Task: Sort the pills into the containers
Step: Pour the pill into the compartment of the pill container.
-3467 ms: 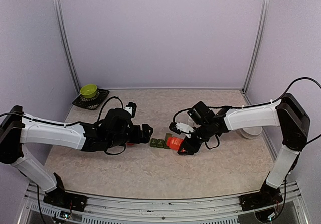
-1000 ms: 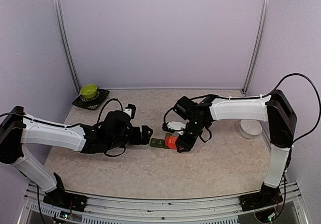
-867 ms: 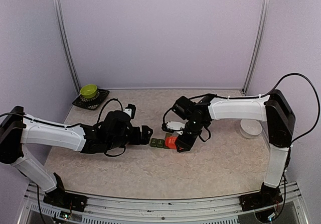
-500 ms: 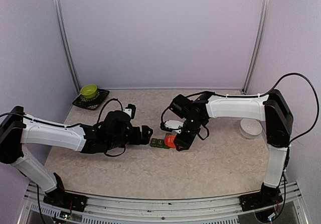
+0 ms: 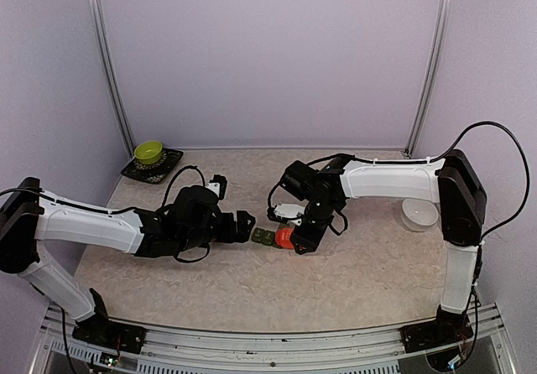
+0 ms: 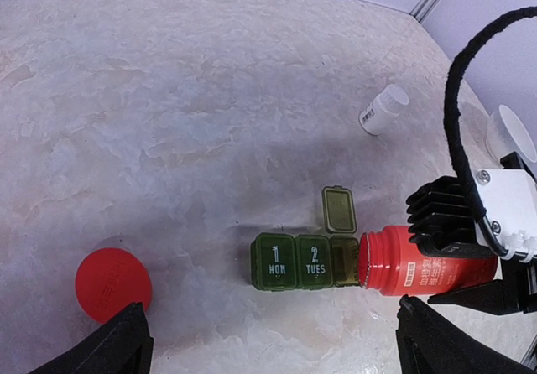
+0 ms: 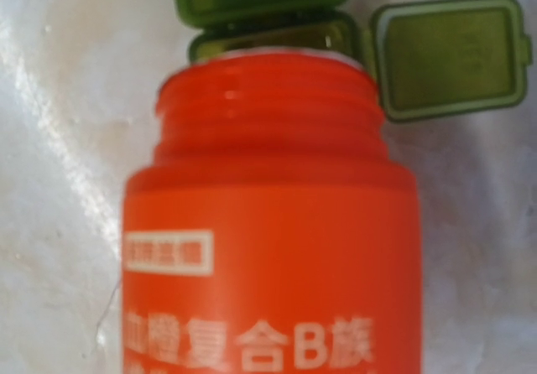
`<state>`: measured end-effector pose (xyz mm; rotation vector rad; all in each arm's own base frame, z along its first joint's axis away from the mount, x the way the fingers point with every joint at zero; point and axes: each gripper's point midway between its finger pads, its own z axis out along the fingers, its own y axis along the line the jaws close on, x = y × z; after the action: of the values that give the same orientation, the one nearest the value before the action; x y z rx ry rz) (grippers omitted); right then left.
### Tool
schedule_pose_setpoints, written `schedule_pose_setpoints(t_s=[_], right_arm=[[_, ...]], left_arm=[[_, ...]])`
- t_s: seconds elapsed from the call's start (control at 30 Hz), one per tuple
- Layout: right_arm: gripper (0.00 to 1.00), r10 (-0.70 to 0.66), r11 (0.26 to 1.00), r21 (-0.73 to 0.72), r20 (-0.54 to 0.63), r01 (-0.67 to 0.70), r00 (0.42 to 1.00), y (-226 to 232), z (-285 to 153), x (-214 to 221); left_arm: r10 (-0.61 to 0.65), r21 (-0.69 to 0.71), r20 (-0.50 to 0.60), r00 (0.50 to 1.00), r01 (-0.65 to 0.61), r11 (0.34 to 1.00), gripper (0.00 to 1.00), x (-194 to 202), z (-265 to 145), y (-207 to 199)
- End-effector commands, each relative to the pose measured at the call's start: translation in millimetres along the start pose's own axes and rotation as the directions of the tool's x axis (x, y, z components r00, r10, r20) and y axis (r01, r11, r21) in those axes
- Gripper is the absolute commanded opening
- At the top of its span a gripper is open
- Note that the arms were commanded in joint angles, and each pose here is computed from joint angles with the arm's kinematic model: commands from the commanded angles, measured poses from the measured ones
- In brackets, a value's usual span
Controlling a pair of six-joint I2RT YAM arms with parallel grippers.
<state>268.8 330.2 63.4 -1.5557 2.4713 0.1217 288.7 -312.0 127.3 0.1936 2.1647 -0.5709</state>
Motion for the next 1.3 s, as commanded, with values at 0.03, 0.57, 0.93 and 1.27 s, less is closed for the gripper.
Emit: schedule_pose_setpoints(t_s=[0.03, 0.57, 0.93, 1.27], right_arm=[[0.0, -0.022, 1.0, 0.018, 0.015, 0.022, 1.0, 2, -8, -10], [0.0, -0.024, 1.0, 0.004, -0.012, 0.024, 1.0, 5, 0, -3], [0.0, -0.026, 1.0, -0.003, -0.032, 0.026, 0.999, 7, 7, 1], [0.0, -0.024, 1.0, 0.02, -0.003, 0.024, 1.0, 2, -4, -5]], left_arm=[[-0.011, 0.015, 0.004, 1.0, 0.011, 1.0, 0.99, 4, 1, -2], [-0.012, 0.014, 0.002, 1.0, 0.012, 1.0, 0.99, 5, 1, -1], [-0.013, 0.013, 0.002, 1.0, 0.013, 1.0, 0.99, 7, 1, 0], [-0.039, 0.081, -0.067, 0.997, 0.044, 0.996, 0.89, 22, 25, -2]])
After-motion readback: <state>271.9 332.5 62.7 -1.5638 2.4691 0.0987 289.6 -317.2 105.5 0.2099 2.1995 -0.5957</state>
